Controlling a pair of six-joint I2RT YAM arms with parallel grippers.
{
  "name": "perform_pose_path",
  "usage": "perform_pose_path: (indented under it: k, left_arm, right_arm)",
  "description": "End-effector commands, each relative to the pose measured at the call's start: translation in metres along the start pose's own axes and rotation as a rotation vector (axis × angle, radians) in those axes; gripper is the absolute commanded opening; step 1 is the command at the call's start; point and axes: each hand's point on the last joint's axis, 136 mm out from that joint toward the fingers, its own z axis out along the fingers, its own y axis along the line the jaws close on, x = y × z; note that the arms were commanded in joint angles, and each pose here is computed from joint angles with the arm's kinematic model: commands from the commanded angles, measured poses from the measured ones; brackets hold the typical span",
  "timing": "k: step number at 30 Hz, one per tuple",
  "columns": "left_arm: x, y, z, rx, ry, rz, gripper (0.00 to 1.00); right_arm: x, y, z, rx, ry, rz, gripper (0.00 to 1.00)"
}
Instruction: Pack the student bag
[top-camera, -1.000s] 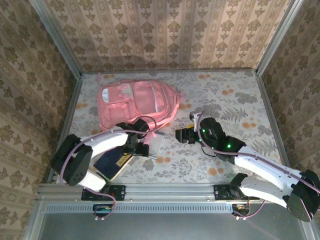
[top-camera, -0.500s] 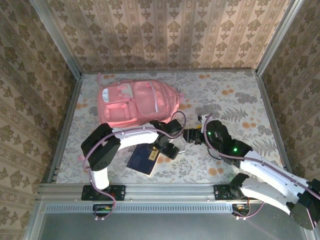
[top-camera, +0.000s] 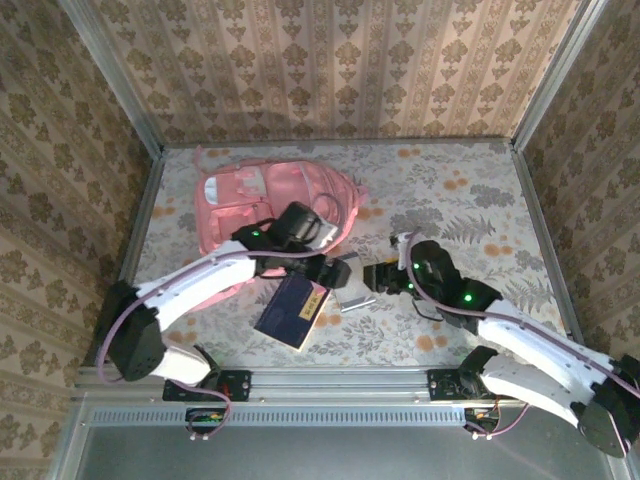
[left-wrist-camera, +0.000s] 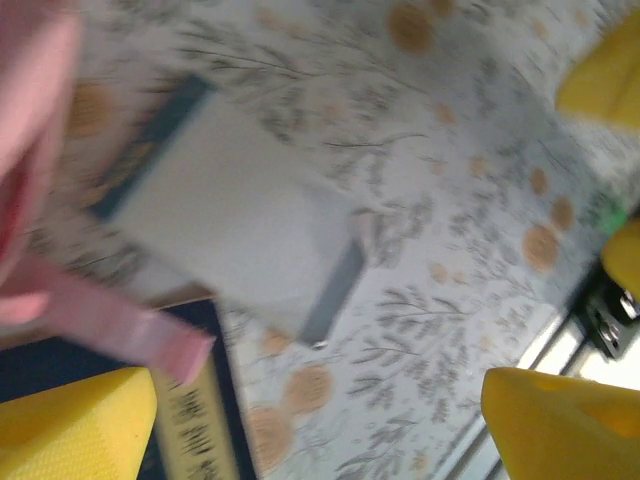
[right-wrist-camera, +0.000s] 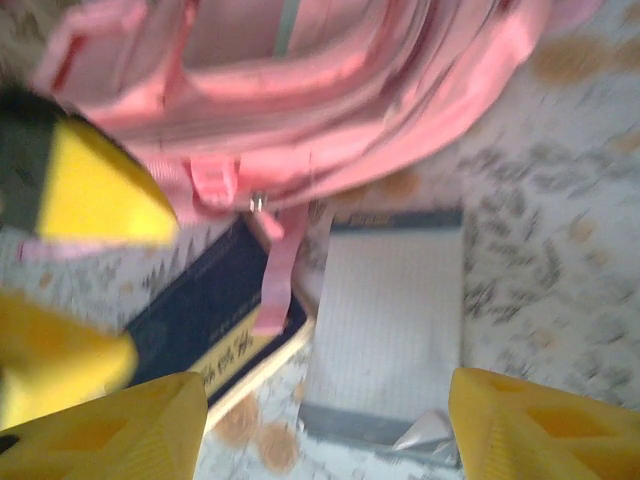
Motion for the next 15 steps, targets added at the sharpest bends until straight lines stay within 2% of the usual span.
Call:
perform_pose_path:
  k: [1,3,6,11,15]
  left_arm:
    - [0.054,0.054,0.002,-0.168,0.130,-0.189,0.93]
    - [0.073,0.075,0.003,-0.209,0.135,-0.278,0.93]
    - [0.087,0.097,0.001,-0.230,0.090,-0.385,0.93]
    - [0.099,0.128,-0.002,-0.307,0.033,-0.494,0.93]
    - [0.103,0.132,0.013,-0.269,0.046,-0.538,0.93]
  right_arm:
    - [0.028,0.031,0.012,-0.164,0.149,0.001,0.66]
    - [0.044,0.042,0.021,-0.207,0.218,-0.010,0.66]
    - [0.063,0.043,0.036,-0.188,0.290,-0.017,0.66]
    - [0.069,0.049,0.048,-0.213,0.304,0.037,0.66]
    - [0.076,0.060,0.057,-0.239,0.353,0.053,0.66]
